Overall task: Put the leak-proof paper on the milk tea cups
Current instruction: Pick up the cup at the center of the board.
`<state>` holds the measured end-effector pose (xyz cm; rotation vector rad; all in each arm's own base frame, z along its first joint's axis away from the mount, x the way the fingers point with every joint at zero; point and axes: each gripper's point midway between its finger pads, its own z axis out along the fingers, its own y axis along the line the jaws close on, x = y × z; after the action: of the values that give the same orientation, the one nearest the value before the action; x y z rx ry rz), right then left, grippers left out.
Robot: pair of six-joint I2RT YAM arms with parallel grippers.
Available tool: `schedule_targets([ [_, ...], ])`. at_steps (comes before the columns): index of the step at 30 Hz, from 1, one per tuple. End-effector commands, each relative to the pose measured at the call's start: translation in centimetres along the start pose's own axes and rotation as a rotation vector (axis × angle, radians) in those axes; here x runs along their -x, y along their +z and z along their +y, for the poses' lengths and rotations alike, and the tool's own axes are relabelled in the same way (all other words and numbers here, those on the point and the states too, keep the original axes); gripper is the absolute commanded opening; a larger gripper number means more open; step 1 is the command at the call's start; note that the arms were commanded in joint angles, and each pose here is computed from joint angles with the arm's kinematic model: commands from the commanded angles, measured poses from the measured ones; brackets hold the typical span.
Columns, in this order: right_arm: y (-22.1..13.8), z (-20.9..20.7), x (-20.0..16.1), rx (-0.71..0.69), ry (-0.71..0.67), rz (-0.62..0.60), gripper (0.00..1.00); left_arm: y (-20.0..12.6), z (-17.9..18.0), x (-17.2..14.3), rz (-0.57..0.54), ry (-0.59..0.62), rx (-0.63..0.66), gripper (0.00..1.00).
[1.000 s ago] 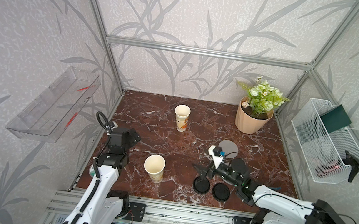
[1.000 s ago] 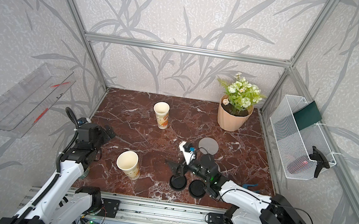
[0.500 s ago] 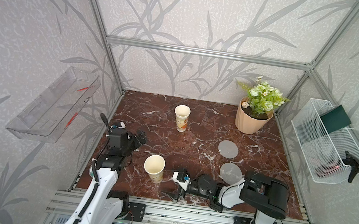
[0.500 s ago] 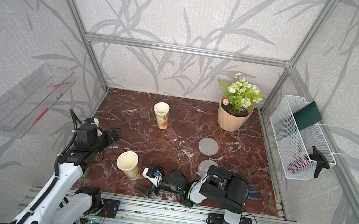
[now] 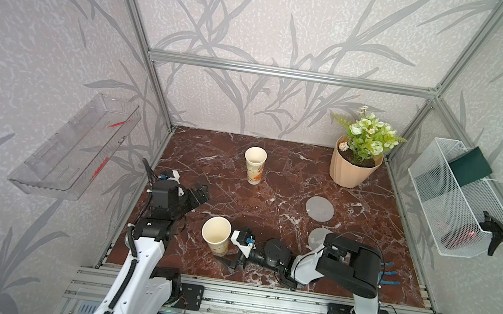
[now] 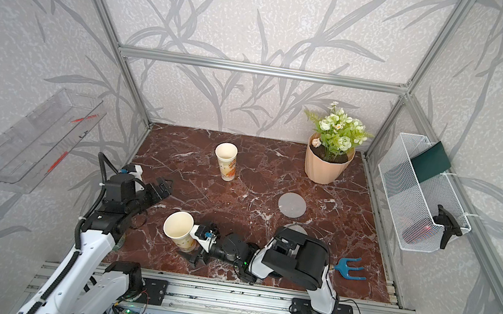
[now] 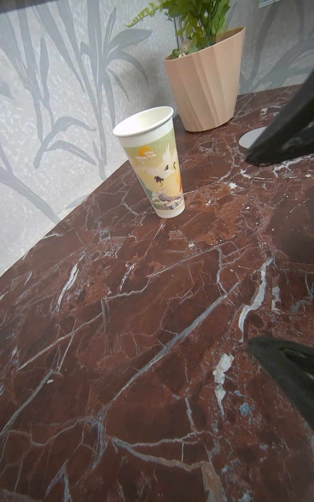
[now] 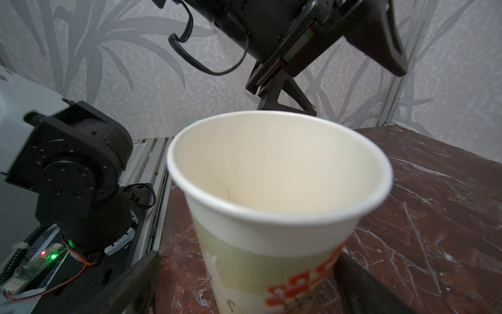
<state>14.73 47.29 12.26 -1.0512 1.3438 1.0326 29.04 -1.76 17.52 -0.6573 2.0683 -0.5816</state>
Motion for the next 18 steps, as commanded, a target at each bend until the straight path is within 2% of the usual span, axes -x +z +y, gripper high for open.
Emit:
schedule_targets([
  [1, 0.9, 0.4, 0.8, 0.017, 0.022, -0.042, 0.99, -0.1, -0.5, -0.5, 0.018, 0.007, -0.041, 0.99],
  [18, 4.2, -1.3, -0.1, -0.055, 0.025, -0.018, 0.99, -0.7, -0.1, -1.3, 0.042, 0.015, -0.022, 0.99],
])
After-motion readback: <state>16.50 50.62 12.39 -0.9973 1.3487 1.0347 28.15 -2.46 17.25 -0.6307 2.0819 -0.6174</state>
